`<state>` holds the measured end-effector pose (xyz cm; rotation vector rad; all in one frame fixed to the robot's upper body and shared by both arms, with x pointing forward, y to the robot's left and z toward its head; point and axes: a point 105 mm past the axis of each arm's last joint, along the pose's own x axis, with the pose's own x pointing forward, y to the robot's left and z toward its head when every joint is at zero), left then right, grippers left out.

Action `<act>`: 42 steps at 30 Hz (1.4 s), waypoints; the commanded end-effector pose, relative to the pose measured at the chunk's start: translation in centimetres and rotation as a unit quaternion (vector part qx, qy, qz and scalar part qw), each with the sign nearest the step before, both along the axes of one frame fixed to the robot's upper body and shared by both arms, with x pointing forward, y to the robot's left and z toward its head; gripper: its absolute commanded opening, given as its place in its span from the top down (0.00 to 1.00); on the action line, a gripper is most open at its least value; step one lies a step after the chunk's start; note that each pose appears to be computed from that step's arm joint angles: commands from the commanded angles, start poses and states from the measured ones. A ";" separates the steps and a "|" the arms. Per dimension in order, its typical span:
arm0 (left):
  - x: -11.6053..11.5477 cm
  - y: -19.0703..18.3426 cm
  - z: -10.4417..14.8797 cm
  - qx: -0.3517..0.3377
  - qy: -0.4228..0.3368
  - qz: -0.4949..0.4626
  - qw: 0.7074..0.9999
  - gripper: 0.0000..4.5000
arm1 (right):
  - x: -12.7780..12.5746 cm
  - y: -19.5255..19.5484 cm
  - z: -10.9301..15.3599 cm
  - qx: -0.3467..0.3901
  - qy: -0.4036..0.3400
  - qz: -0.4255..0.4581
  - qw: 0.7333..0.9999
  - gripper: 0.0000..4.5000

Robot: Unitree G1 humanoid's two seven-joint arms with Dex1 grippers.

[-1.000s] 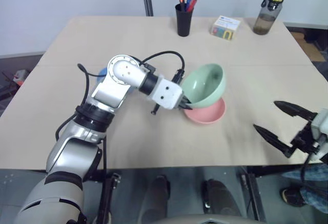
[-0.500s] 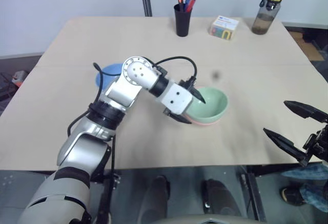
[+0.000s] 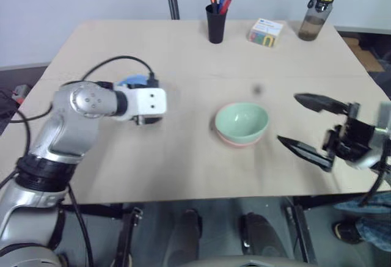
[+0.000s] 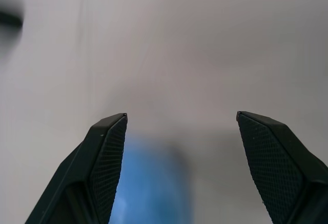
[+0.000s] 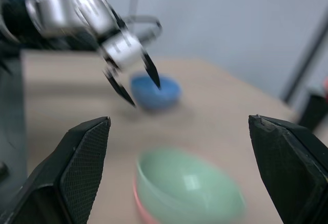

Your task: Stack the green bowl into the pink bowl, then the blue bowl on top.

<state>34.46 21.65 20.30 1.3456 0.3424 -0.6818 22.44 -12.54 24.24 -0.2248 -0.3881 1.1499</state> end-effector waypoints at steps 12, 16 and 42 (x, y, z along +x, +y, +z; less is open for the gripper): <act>1.9 1.3 -1.8 0.073 -0.012 0.045 0.996 0.34 | 1.4 2.2 -0.1 0.022 0.004 0.058 0.998 0.00; 2.0 1.2 -2.0 0.073 -0.006 0.042 0.996 0.68 | 1.4 1.9 -0.3 0.016 0.005 0.049 0.999 0.00; -4.0 -16.1 2.4 -0.081 0.095 -0.423 0.898 0.92 | -2.4 -6.9 -2.9 -0.056 0.043 -0.187 0.980 0.00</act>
